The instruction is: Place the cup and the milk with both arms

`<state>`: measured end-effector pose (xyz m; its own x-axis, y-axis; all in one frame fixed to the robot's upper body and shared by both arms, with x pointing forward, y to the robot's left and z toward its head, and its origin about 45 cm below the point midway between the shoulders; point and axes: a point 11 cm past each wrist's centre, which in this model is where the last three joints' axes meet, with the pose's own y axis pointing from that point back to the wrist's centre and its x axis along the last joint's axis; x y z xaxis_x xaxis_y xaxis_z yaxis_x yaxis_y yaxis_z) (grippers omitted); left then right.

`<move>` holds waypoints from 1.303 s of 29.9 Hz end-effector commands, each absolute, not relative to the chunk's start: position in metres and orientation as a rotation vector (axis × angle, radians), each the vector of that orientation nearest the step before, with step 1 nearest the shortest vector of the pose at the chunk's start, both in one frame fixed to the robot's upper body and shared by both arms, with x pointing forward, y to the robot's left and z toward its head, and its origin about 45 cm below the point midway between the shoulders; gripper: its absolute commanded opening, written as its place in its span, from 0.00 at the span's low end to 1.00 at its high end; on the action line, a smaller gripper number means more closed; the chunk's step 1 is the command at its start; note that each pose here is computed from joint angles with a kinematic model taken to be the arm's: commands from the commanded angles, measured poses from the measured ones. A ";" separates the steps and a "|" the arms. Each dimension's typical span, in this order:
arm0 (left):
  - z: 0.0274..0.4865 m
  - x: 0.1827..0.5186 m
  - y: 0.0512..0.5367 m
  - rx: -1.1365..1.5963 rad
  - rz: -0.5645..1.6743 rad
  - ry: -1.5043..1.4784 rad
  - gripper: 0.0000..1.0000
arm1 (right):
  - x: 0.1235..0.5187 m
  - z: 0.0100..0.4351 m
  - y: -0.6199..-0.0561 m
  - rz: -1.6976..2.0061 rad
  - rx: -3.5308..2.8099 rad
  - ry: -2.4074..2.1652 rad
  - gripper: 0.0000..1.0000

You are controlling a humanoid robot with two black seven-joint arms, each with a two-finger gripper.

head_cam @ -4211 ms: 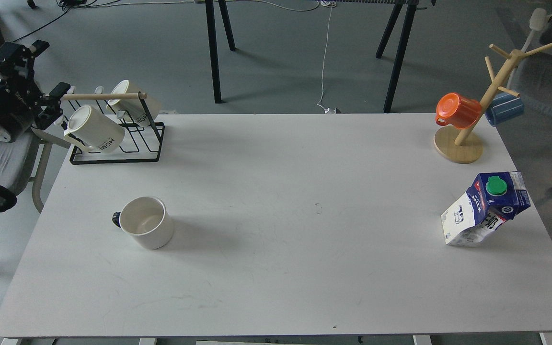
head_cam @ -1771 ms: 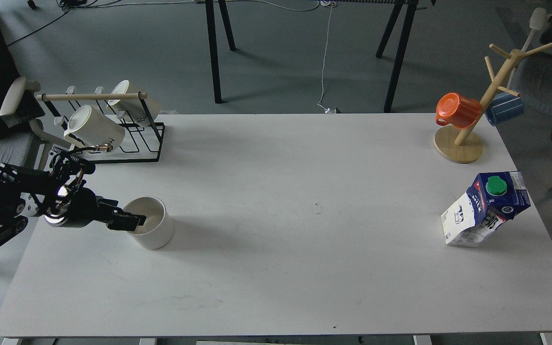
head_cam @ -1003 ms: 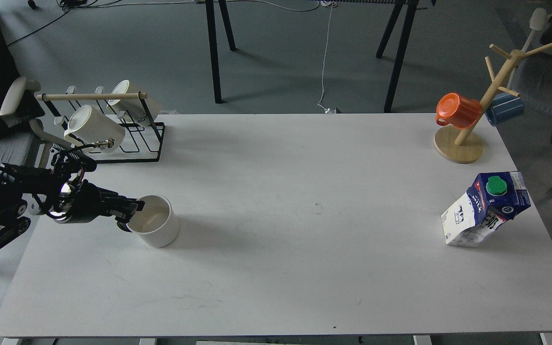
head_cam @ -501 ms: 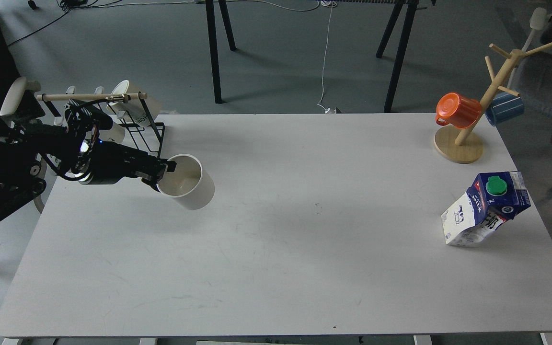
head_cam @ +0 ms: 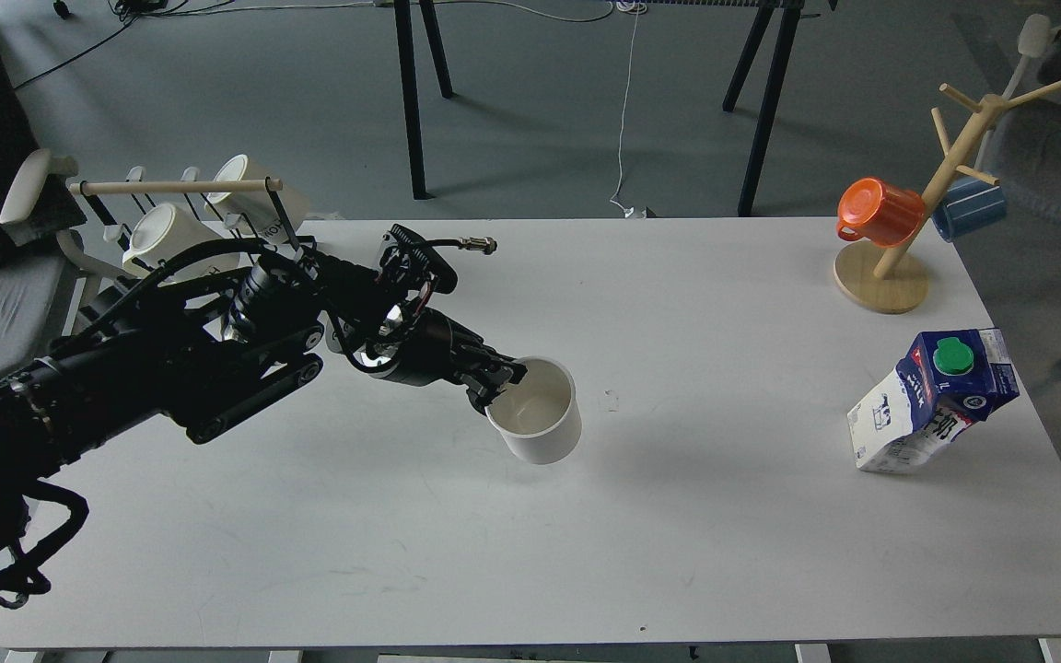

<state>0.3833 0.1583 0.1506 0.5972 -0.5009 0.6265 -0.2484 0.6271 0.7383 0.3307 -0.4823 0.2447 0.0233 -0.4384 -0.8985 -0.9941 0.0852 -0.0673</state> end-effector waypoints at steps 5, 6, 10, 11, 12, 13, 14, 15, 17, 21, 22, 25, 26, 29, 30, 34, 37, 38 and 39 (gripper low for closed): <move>0.139 0.384 0.154 0.925 -0.172 -0.936 0.05 | 0.331 0.245 -0.482 0.852 -1.474 1.540 0.98; 0.138 0.383 0.155 0.925 -0.171 -0.934 0.06 | 0.331 0.245 -0.482 0.852 -1.474 1.540 0.98; 0.133 0.379 0.159 0.932 -0.178 -0.914 0.10 | 0.330 0.242 -0.481 0.859 -1.471 1.538 0.98; 0.131 0.378 0.160 0.934 -0.179 -0.910 0.10 | 0.330 0.242 -0.480 0.861 -1.470 1.536 0.98; 0.130 0.377 0.160 0.935 -0.181 -0.907 0.10 | 0.330 0.241 -0.480 0.862 -1.470 1.538 0.98; 0.129 0.377 0.160 0.936 -0.184 -0.907 0.10 | 0.330 0.241 -0.480 0.862 -1.470 1.538 0.98; 0.128 0.376 0.160 0.937 -0.188 -0.905 0.10 | 0.330 0.241 -0.480 0.862 -1.470 1.538 0.98; 0.126 0.375 0.161 0.939 -0.192 -0.900 0.10 | 0.330 0.241 -0.481 0.861 -1.469 1.539 0.98; 0.126 0.374 0.163 0.945 -0.195 -0.899 0.11 | 0.330 0.241 -0.481 0.861 -1.469 1.539 0.98; 0.124 0.373 0.163 0.939 -0.191 -0.897 0.16 | 0.330 0.241 -0.481 0.860 -1.468 1.541 0.98; 0.121 0.371 0.163 0.938 -0.193 -0.891 0.17 | 0.330 0.241 -0.481 0.860 -1.468 1.541 0.98; 0.121 0.370 0.163 0.934 -0.189 -0.887 0.22 | 0.329 0.240 -0.481 0.861 -1.467 1.542 0.98; 0.121 0.370 0.163 0.934 -0.189 -0.884 0.23 | 0.329 0.240 -0.481 0.861 -1.467 1.542 0.98; 0.122 0.371 0.164 0.934 -0.185 -0.879 0.33 | 0.330 0.240 -0.481 0.862 -1.468 1.541 0.98; 0.123 0.371 0.163 0.932 -0.182 -0.878 0.48 | 0.330 0.241 -0.480 0.860 -1.469 1.537 0.98; 0.131 0.374 0.167 0.895 -0.127 -0.830 0.84 | 0.332 0.249 -0.480 0.849 -1.473 1.521 0.98; 0.148 0.383 0.177 0.816 -0.004 -0.707 0.89 | 0.335 0.262 -0.479 0.832 -1.500 1.500 0.98; 0.156 0.387 0.181 0.787 0.041 -0.681 0.89 | 0.336 0.269 -0.478 0.827 -1.514 1.491 0.98; 0.168 0.394 0.187 0.754 0.098 -0.654 0.89 | 0.336 0.278 -0.478 0.816 -1.532 1.483 0.98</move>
